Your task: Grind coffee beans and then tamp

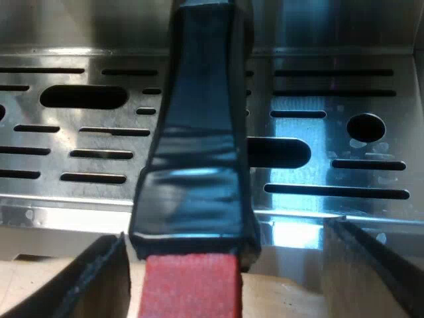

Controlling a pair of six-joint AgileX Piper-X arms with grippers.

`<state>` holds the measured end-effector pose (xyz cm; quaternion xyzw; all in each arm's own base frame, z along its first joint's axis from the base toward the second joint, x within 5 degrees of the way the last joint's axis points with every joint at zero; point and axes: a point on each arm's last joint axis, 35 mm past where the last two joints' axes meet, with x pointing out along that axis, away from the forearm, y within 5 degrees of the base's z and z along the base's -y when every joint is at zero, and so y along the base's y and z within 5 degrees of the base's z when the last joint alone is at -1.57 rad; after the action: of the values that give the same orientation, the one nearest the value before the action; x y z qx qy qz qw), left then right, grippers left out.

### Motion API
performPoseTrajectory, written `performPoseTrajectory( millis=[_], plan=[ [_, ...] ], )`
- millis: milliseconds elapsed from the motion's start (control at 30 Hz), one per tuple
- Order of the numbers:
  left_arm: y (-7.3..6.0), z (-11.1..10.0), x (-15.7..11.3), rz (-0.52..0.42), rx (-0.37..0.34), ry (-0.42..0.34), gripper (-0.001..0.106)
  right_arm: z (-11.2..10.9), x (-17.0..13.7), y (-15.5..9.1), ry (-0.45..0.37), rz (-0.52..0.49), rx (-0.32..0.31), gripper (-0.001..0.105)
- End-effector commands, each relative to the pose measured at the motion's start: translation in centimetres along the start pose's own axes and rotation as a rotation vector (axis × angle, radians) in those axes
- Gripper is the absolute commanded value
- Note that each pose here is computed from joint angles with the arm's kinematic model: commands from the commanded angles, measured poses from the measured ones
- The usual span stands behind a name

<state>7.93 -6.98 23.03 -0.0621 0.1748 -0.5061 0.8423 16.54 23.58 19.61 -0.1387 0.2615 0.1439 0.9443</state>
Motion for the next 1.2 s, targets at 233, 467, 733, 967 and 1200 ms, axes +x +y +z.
performPoseTrajectory(
  millis=[233,467,733,967,1200],
  plan=[
    [-0.1,0.3,0.0,-0.018,0.013,-0.015,0.065,0.4,0.0,-0.1,-0.007,0.000,0.009,0.021],
    [-0.1,0.3,0.0,-0.018,0.013,-0.015,0.065,0.4,0.0,-0.1,-0.011,0.001,0.012,0.000],
    [-0.1,0.3,0.0,-0.018,0.013,-0.015,0.065,0.3,-0.2,0.2,-0.015,0.007,0.004,0.000],
    [-0.1,0.3,0.0,-0.018,0.013,-0.015,0.065,-0.1,-0.7,0.8,-0.001,0.016,-0.029,0.000],
    [-0.1,0.3,0.0,-0.018,0.013,-0.015,0.065,-0.8,-2.0,1.9,-0.004,-0.004,-0.086,0.000]
  ],
)
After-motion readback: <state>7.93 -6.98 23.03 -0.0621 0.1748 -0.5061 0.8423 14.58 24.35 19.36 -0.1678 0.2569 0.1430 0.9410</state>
